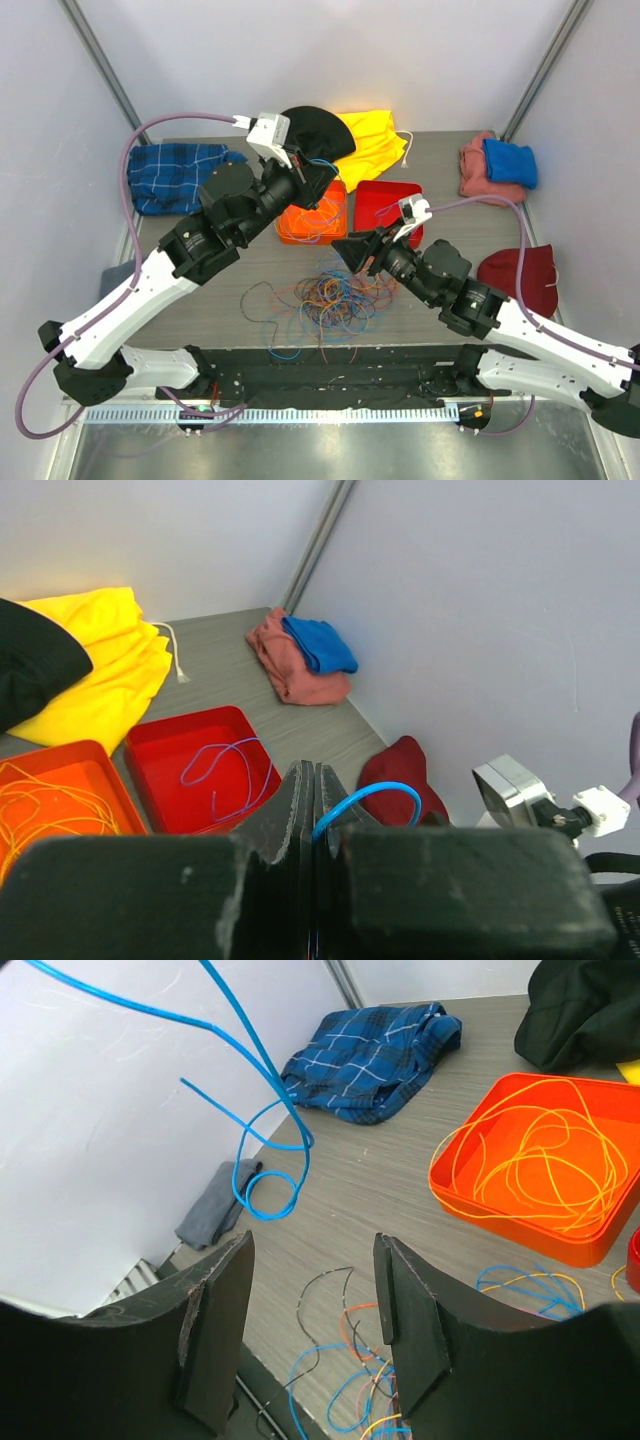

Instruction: Untangle the cables

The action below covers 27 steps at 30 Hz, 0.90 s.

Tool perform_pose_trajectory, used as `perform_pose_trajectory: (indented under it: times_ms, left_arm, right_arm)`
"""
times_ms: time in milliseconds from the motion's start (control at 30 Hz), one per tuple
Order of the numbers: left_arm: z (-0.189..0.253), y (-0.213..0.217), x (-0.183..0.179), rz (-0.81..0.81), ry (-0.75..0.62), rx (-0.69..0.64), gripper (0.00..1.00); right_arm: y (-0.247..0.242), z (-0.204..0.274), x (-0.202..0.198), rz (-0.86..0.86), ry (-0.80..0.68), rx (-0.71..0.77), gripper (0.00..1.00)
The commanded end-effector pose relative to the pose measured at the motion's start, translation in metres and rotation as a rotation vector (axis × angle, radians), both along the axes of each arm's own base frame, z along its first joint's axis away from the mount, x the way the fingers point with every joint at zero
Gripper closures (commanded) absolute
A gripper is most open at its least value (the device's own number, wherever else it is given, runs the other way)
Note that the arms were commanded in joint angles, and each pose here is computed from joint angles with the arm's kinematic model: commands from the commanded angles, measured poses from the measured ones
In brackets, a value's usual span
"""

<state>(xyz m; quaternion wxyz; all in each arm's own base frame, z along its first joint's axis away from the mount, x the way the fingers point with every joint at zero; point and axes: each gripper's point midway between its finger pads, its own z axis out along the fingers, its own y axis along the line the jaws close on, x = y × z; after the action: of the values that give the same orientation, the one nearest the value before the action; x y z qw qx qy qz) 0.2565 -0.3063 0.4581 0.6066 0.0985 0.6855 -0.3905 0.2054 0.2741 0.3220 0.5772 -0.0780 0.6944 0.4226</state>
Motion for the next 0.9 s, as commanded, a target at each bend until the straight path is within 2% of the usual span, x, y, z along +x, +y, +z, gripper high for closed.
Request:
perform_pose_trajectory:
  times_ms: [0, 367, 467, 500, 533, 733, 800, 833, 867]
  left_arm:
    - [0.022, -0.007, -0.008, -0.057, -0.015, -0.065, 1.00]
    - [0.019, -0.016, -0.012, -0.084, 0.003, -0.072, 1.00]
    - [0.018, -0.017, -0.011, -0.080, 0.005, -0.072, 1.00]
    - [0.018, -0.015, -0.010, -0.073, 0.002, -0.069, 1.00]
    - [0.014, -0.012, -0.006, -0.045, -0.001, -0.057, 1.00]
    - [-0.020, 0.030, 0.017, 0.198, 0.011, 0.038, 1.00]
    - [-0.047, 0.046, 0.023, 0.280, 0.036, 0.110, 1.00]
    - [-0.059, 0.051, 0.024, 0.301, 0.051, 0.139, 0.97]
    - [-0.082, 0.055, 0.025, 0.322, 0.075, 0.189, 0.93]
  right_arm:
    - [0.004, 0.018, 0.013, -0.048, -0.064, 0.038, 0.42]
    - [0.013, 0.009, 0.028, -0.090, -0.075, 0.029, 0.48]
    - [0.010, 0.006, 0.030, -0.112, -0.073, 0.034, 0.79]
    - [0.009, 0.003, 0.029, -0.110, -0.066, 0.036, 0.95]
    - [0.006, 0.008, 0.027, -0.111, -0.072, 0.049, 0.99]
    - [-0.006, 0.020, 0.011, -0.066, -0.048, -0.005, 0.99]
    - [-0.014, 0.028, 0.000, -0.035, -0.031, -0.036, 0.99]
    - [-0.017, 0.023, -0.006, -0.017, -0.005, -0.064, 0.99]
    - [-0.021, 0.039, -0.012, -0.002, -0.015, -0.043, 0.99]
